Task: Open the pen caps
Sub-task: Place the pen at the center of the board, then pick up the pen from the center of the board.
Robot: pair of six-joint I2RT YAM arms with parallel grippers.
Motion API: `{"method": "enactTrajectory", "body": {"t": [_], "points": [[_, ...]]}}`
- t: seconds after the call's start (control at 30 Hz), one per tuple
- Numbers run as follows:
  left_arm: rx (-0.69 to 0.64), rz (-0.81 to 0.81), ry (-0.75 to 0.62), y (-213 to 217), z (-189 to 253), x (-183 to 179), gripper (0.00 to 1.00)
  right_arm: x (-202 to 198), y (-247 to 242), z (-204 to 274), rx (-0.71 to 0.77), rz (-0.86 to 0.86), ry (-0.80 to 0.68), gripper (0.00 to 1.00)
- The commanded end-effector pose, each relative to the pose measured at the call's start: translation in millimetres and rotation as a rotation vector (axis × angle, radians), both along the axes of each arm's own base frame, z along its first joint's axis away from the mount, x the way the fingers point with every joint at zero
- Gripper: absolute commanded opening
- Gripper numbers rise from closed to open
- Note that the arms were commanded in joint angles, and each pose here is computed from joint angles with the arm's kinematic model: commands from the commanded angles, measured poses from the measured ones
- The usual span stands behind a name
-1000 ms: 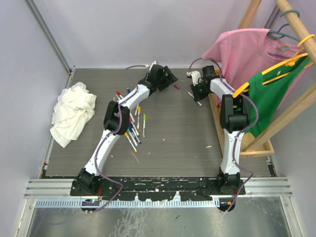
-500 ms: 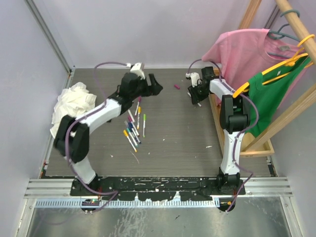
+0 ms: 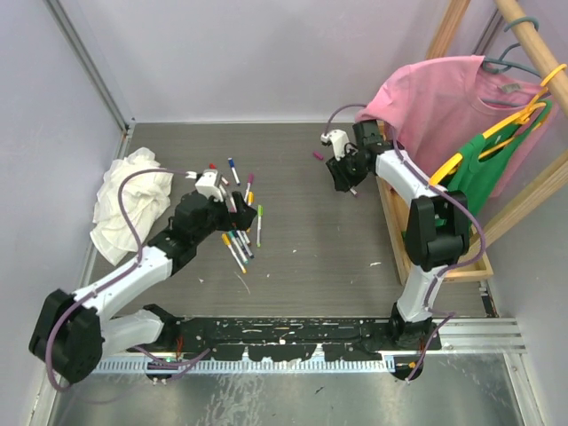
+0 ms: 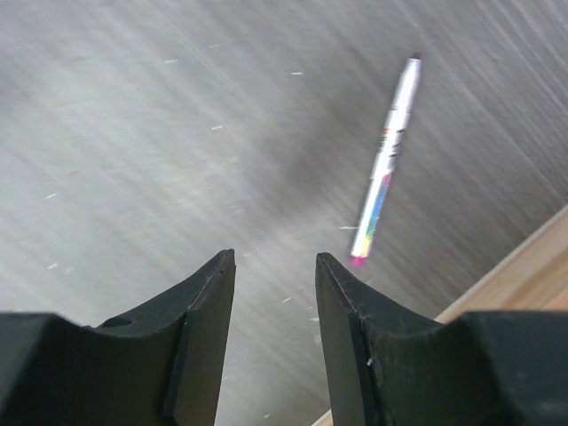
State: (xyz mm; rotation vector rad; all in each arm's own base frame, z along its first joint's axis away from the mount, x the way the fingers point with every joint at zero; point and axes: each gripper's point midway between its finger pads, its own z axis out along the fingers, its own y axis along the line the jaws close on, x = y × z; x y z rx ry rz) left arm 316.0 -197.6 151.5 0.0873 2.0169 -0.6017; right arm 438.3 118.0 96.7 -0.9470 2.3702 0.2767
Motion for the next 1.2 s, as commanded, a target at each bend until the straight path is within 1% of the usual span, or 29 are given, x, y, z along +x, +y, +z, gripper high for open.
{"method": "enactTrajectory", "body": {"t": [0.0, 0.13, 0.23, 0.33, 0.43, 0.5, 0.57, 0.67, 0.8, 0.97, 1.03, 1.07, 1.1, 1.17], "points": [[-0.073, 0.037, -0.093, 13, 25, -12, 0.98, -31, 33, 39, 0.043, 0.102, -0.092, 0.48], [-0.151, 0.007, -0.086, 8, 22, -26, 0.98, -61, 52, 59, 0.1, 0.155, -0.136, 0.48], [-0.168, -0.033, -0.043, 1, 12, -33, 0.98, -80, 58, 71, 0.169, 0.183, -0.159, 0.48], [-0.14, -0.034, -0.01, -1, 1, -36, 0.99, -97, 66, 78, 0.242, 0.222, -0.175, 0.49], [-0.049, -0.003, -0.003, -4, -11, -38, 1.0, -109, 73, 80, 0.302, 0.247, -0.173, 0.49], [0.012, 0.025, -0.017, -7, -14, -35, 1.0, -114, 78, 78, 0.331, 0.262, -0.162, 0.5], [0.042, 0.041, -0.039, -15, -14, -27, 1.0, -116, 80, 74, 0.345, 0.268, -0.144, 0.49], [0.017, 0.049, -0.096, -30, -9, -12, 0.98, -116, 81, 72, 0.349, 0.266, -0.134, 0.49], [0.037, 0.022, -0.161, -52, -10, 2, 0.98, -117, 81, 69, 0.354, 0.264, -0.134, 0.5], [0.059, -0.003, -0.171, -72, -21, 18, 0.98, -116, 83, 65, 0.367, 0.256, -0.123, 0.5], [0.102, 0.026, -0.147, -73, -31, 25, 0.99, -116, 84, 66, 0.373, 0.251, -0.124, 0.5], [0.128, 0.043, -0.129, -73, -37, 27, 0.98, -116, 83, 67, 0.373, 0.249, -0.127, 0.49], [0.162, 0.059, -0.109, -72, -44, 28, 0.93, -115, 83, 68, 0.373, 0.246, -0.131, 0.5], [0.224, 0.094, -0.078, -67, -55, 29, 0.75, -115, 82, 68, 0.37, 0.237, -0.138, 0.5]]}}
